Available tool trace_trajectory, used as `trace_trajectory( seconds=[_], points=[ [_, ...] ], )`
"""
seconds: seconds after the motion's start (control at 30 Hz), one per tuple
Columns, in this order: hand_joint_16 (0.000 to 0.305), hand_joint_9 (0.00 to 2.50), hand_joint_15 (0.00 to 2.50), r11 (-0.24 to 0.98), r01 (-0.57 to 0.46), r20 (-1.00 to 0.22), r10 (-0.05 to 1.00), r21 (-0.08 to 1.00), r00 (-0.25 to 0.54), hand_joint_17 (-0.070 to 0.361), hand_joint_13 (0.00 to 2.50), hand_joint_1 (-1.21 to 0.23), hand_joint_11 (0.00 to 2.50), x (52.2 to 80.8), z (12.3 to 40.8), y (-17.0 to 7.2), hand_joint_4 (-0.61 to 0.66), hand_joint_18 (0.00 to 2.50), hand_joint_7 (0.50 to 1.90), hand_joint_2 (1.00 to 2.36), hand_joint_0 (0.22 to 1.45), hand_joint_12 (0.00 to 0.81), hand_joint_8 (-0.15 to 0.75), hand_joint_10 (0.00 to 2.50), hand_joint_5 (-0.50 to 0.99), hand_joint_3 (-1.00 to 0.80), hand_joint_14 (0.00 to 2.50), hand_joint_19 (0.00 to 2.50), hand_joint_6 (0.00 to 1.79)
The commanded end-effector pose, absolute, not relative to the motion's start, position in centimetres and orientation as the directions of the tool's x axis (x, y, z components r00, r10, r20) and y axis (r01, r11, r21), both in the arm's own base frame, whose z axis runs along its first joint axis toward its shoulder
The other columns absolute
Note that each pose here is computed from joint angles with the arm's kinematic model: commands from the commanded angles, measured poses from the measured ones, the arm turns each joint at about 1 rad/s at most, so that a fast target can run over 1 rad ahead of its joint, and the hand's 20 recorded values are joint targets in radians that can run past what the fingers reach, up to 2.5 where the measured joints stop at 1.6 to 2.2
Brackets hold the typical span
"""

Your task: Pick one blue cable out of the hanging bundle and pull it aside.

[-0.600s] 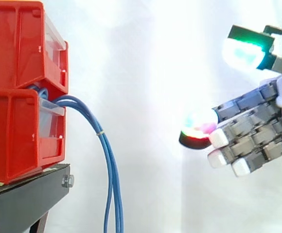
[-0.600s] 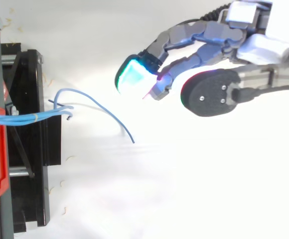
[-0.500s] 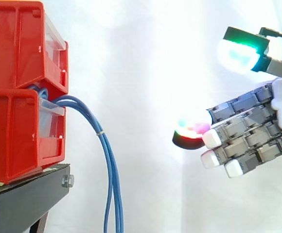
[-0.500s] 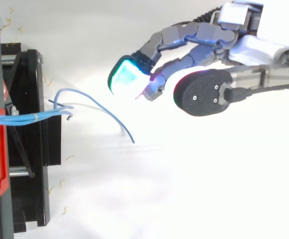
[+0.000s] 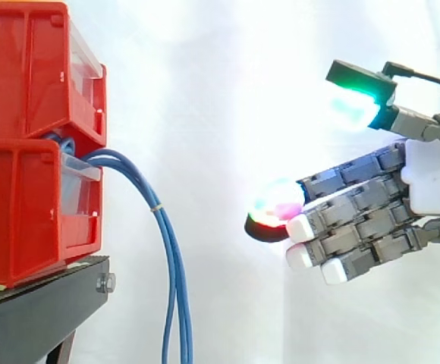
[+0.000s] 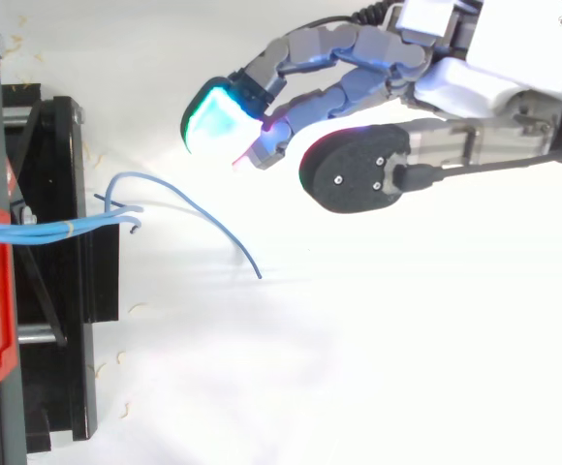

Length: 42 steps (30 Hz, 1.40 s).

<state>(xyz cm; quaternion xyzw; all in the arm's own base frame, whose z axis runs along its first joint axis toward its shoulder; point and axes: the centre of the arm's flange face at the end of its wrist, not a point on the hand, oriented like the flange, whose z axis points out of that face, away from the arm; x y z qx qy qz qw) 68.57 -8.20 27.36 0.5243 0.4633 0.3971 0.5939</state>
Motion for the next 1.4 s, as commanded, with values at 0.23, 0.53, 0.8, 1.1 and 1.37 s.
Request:
trace_trajectory(
  seconds=[0.23,0.53,0.8,1.1,1.37],
  points=[
    [0.061,0.81,0.21,0.194,0.028,-0.194,0.935,0.981,0.298,0.137,0.63,-0.49,0.17,69.2,26.3,-8.0,0.41,0.56,0.76,1.00,0.52,0.432,0.346,0.00,-0.15,-0.47,0.01,0.48,0.50],
    [0.061,0.82,0.23,0.171,0.022,-0.170,0.937,0.985,0.306,0.136,0.64,-0.49,0.17,73.3,23.9,-7.8,0.41,0.56,0.76,1.00,0.52,0.430,0.348,0.00,-0.15,-0.47,0.01,0.49,0.50],
    [0.061,0.82,0.24,0.229,0.037,-0.230,0.926,0.973,0.299,0.136,0.67,-0.49,0.17,74.6,22.4,-7.1,0.41,0.58,0.76,1.00,0.52,0.434,0.349,0.00,-0.15,-0.47,0.01,0.49,0.50],
    [0.061,0.83,0.26,0.205,-0.008,-0.193,0.936,0.979,0.294,0.136,0.67,-0.49,0.17,77.1,20.1,-6.2,0.42,0.59,0.77,1.00,0.52,0.436,0.349,0.00,-0.15,-0.47,0.01,0.50,0.50],
    [0.061,0.83,0.26,0.253,-0.043,-0.232,0.932,0.966,0.277,0.136,0.68,-0.49,0.17,78.2,17.8,-4.1,0.42,0.59,0.79,1.00,0.52,0.436,0.351,0.00,-0.14,-0.48,0.01,0.50,0.50]
  ],
)
